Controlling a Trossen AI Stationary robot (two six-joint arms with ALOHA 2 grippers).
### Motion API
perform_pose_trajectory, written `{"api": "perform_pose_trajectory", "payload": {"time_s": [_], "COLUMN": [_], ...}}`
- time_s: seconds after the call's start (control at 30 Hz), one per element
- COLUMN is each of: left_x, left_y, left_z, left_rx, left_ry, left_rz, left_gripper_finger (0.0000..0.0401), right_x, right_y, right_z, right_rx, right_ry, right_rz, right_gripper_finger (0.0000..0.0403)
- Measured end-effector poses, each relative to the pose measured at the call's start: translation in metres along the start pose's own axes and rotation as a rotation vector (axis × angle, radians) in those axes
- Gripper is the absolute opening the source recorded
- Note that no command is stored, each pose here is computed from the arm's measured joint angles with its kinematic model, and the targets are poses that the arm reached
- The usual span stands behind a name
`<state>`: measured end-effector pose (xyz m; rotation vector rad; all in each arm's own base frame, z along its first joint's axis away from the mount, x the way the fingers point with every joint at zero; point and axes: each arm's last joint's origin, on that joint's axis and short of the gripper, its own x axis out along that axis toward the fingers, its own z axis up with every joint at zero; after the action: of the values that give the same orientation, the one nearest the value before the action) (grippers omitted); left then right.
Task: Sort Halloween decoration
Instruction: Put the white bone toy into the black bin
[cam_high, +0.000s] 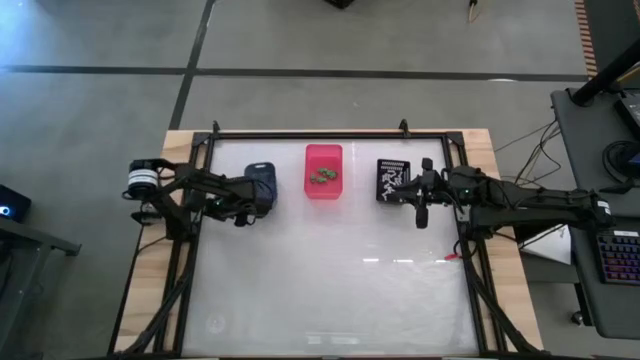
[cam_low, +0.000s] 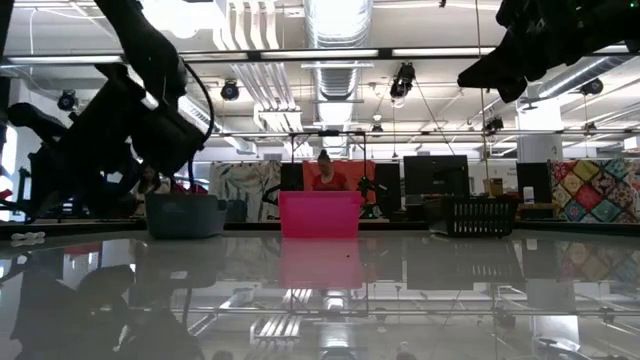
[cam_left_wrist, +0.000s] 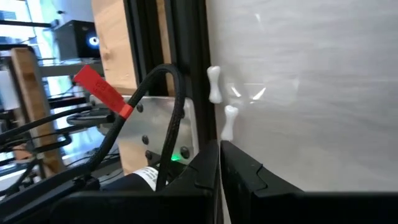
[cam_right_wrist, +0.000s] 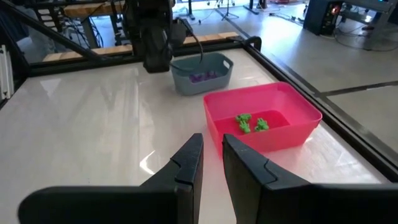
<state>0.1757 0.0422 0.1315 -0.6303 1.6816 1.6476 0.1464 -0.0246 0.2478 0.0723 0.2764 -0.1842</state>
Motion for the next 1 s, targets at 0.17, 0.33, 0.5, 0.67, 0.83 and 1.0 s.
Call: {"api": "perform_pose_trajectory", "payload": {"time_s": [0.17, 0.33, 0.5, 0.67, 0.83, 1.0], "left_x": [-0.01, -0.027, -0.043, -0.028, -0.012, -0.002], "left_y": [0.008, 0.027, 0.059, 0.079, 0.093, 0.095], "left_z": [0.001, 0.004, 0.014, 0.035, 0.055, 0.065], "left_rx": [-0.007, 0.214, 0.322, 0.411, 0.265, 0.034], "left_ry": [-0.019, -0.057, 0.064, 0.19, 0.22, 0.185], "left_rz": [-0.069, -0.207, -0.434, -0.589, -0.582, -0.507], "left_gripper_finger": [0.0, 0.0, 0.0, 0.0, 0.0, 0.0], "right_x": [0.0, 0.0, 0.0, 0.0, 0.0, 0.0], "right_y": [0.0, 0.0, 0.0, 0.0, 0.0, 0.001], "right_z": [-0.001, -0.001, -0.001, -0.001, -0.001, -0.001], "right_rx": [0.001, 0.0, 0.005, 0.009, 0.028, 0.028], "right_ry": [0.01, 0.008, 0.008, 0.007, 0.008, 0.008], "right_rz": [-0.001, 0.0, 0.0, -0.001, 0.015, 0.041], "right_gripper_finger": [0.0053, 0.0053, 0.0053, 0.0053, 0.0053, 0.0053]}}
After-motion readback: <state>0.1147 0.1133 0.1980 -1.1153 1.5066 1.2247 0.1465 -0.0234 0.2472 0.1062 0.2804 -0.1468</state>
